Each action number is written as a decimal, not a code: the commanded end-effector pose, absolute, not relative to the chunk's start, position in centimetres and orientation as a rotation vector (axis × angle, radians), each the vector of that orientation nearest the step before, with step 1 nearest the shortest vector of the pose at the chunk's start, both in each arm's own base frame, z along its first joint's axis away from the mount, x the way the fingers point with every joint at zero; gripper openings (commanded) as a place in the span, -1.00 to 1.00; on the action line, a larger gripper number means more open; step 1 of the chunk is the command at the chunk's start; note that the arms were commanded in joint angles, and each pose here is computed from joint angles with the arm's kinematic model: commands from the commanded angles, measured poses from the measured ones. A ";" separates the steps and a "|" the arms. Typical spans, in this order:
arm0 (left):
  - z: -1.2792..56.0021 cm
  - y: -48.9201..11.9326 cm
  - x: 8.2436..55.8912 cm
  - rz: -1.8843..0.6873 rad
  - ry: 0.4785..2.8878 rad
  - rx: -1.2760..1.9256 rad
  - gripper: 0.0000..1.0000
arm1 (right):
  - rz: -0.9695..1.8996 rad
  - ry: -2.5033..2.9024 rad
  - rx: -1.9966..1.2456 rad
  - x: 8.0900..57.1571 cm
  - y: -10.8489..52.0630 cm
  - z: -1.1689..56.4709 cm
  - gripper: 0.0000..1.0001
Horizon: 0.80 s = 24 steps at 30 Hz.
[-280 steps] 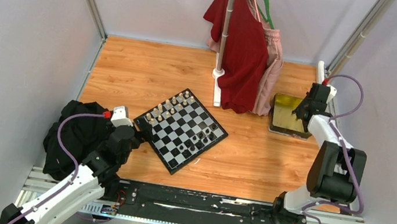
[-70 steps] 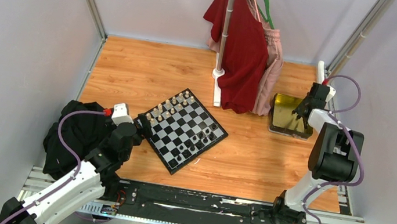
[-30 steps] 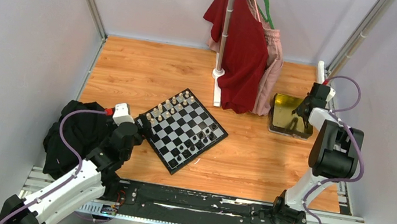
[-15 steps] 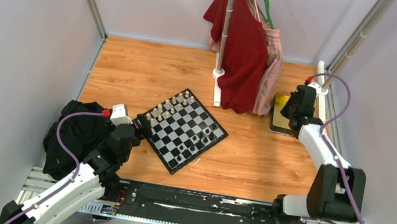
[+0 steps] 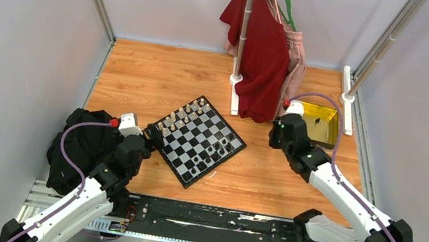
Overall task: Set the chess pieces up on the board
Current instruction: Place the chess piece on the chessboard.
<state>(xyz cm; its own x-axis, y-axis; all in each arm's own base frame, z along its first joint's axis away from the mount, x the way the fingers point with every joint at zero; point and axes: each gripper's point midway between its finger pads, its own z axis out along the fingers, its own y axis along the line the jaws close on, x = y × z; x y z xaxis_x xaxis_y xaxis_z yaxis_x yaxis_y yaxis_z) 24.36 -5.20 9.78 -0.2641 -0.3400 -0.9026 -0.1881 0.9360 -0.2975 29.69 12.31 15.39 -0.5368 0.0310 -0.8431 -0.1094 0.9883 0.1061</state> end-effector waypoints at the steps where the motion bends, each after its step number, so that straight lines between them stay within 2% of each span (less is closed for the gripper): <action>1: 9.9 -5.2 24.5 -0.150 1.838 -0.381 1.00 | 0.189 2.183 -0.166 27.4 15.3 13.4 -1.00; 11: 9.9 -5.4 24.5 -0.150 1.845 -0.375 1.00 | 0.269 2.211 -0.353 27.3 22.5 11.0 -1.00; 24: 9.8 -5.5 24.6 -0.151 1.851 -0.367 1.00 | 0.263 2.233 -0.434 29.2 25.8 9.6 -1.00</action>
